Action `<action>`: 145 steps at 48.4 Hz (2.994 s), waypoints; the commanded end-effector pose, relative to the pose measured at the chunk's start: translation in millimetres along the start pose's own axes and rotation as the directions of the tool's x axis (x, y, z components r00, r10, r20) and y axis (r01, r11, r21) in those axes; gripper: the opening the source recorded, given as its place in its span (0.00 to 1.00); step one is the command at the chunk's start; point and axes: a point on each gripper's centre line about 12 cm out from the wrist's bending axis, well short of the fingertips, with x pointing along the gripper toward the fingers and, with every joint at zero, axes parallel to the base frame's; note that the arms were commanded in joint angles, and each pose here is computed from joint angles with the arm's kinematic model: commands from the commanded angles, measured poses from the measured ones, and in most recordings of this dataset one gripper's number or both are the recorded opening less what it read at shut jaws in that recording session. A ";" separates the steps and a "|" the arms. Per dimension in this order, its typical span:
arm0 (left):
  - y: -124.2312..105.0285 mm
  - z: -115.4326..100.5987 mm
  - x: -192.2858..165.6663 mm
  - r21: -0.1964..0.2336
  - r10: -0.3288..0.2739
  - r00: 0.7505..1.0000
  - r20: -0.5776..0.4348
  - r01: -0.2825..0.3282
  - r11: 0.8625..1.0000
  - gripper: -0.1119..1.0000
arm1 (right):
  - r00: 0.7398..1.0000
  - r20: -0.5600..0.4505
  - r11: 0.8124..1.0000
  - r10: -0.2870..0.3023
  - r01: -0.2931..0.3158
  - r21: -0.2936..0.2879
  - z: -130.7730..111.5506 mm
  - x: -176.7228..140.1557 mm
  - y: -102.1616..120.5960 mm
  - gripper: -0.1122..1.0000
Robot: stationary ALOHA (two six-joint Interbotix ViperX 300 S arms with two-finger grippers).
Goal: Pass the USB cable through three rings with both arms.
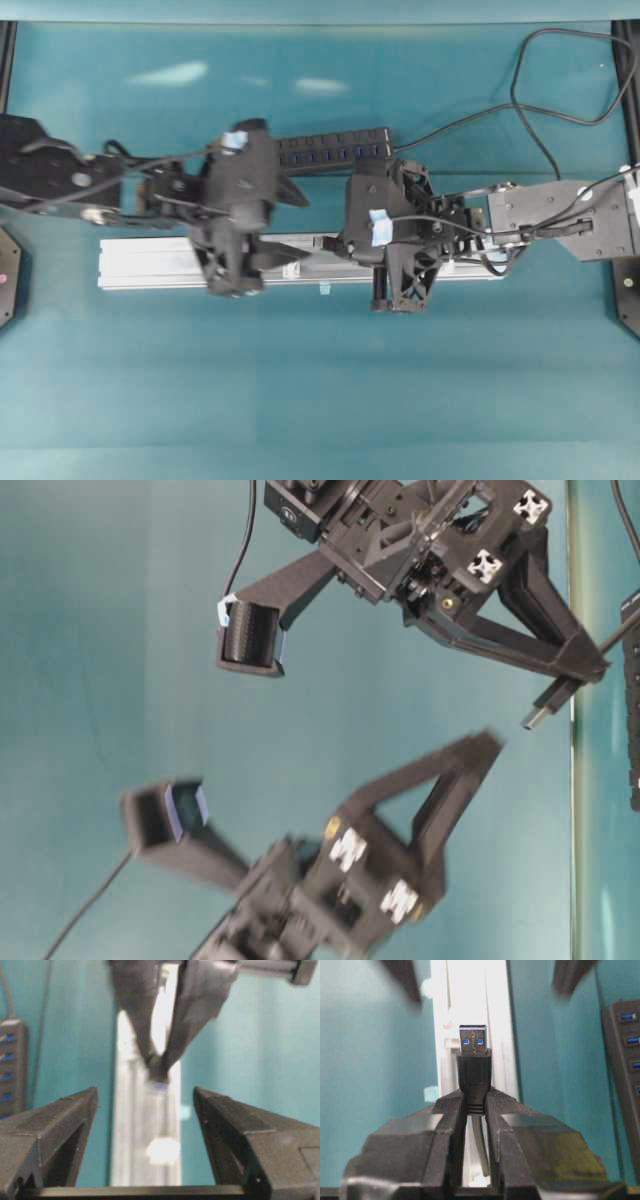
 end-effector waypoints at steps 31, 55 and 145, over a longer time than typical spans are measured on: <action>7.5 -9.9 -72.2 -0.019 0.026 0.993 0.117 -0.024 1.000 0.83 | 0.986 -0.165 0.998 -0.008 -0.001 -0.056 -6.7 44.7 12.8 0.03; 6.9 -16.3 -89.7 -0.021 0.027 0.993 0.118 -0.024 0.999 0.83 | 0.986 -0.167 0.998 -0.016 0.006 -0.064 -0.2 52.3 8.7 0.03; -20.1 -62.0 -50.0 -0.073 -0.050 0.999 0.010 0.051 0.996 0.83 | 0.999 -0.049 0.999 0.005 -0.007 -0.039 26.2 66.7 9.8 0.03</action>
